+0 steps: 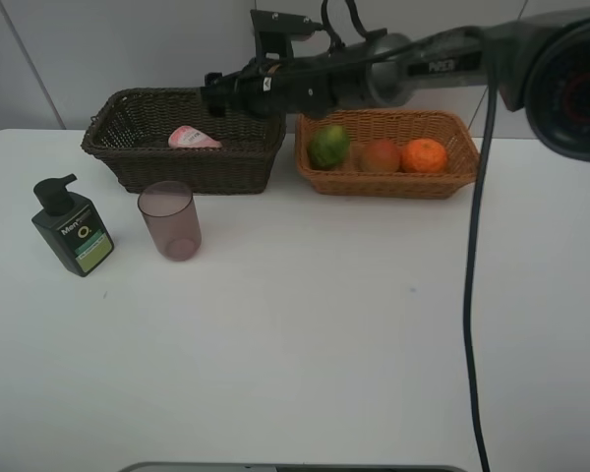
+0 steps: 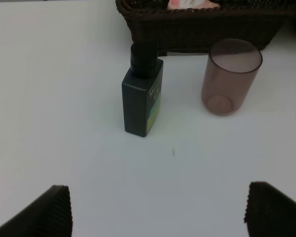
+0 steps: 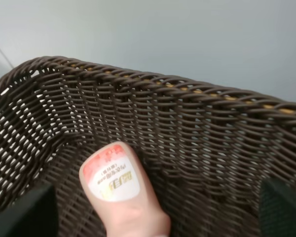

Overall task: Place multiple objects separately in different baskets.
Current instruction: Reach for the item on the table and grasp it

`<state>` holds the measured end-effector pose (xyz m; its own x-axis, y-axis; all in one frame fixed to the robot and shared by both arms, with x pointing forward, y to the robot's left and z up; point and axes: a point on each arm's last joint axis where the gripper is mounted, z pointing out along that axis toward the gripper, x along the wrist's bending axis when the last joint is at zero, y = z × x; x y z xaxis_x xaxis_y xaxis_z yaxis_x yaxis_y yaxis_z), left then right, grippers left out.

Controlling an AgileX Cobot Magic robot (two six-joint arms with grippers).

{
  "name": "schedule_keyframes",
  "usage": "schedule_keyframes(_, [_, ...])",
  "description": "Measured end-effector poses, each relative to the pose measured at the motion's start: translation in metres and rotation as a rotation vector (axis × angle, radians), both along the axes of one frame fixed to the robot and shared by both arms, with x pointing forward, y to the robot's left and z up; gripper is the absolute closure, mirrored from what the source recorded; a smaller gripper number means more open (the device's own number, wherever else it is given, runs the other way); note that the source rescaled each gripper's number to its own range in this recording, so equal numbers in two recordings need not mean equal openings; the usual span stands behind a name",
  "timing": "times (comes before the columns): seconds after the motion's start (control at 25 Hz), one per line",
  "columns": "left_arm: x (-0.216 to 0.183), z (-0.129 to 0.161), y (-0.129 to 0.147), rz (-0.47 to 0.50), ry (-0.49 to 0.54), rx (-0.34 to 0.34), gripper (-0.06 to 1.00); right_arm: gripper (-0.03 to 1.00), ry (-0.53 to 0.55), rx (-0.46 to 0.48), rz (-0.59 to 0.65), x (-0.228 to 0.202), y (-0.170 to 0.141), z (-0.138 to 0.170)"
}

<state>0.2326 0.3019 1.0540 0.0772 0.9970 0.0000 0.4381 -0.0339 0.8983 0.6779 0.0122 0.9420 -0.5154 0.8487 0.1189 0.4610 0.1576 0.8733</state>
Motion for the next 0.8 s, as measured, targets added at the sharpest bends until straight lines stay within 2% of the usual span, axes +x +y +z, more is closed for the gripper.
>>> schedule_keyframes(0.08, [0.0, 0.0, 0.0, 0.0, 0.0, 0.0, 0.03, 0.2, 0.047, -0.04, -0.014, -0.005, -0.005, 0.016])
schedule_keyframes(0.28, [0.0, 0.0, 0.0, 0.0, 0.0, 0.0, 0.03, 0.2, 0.272, -0.179, -0.09, -0.018, -0.035, 0.04])
schedule_keyframes(0.36, [0.0, 0.0, 0.0, 0.0, 0.0, 0.0, 0.03, 0.2, 0.402, -0.251, -0.127, -0.025, -0.056, 0.04])
schedule_keyframes(0.48, [0.0, 0.0, 0.0, 0.0, 0.0, 0.0, 0.03, 0.2, 0.543, -0.293, -0.189, -0.035, -0.092, 0.04])
schedule_keyframes(0.6, [0.0, 0.0, 0.0, 0.0, 0.001, 0.0, 0.03, 0.2, 0.644, -0.281, -0.262, -0.051, -0.136, 0.042])
schedule_keyframes(0.8, [0.0, 0.0, 0.0, 0.0, 0.001, 0.0, 0.03, 0.2, 0.704, -0.24, -0.405, -0.088, -0.217, 0.059])
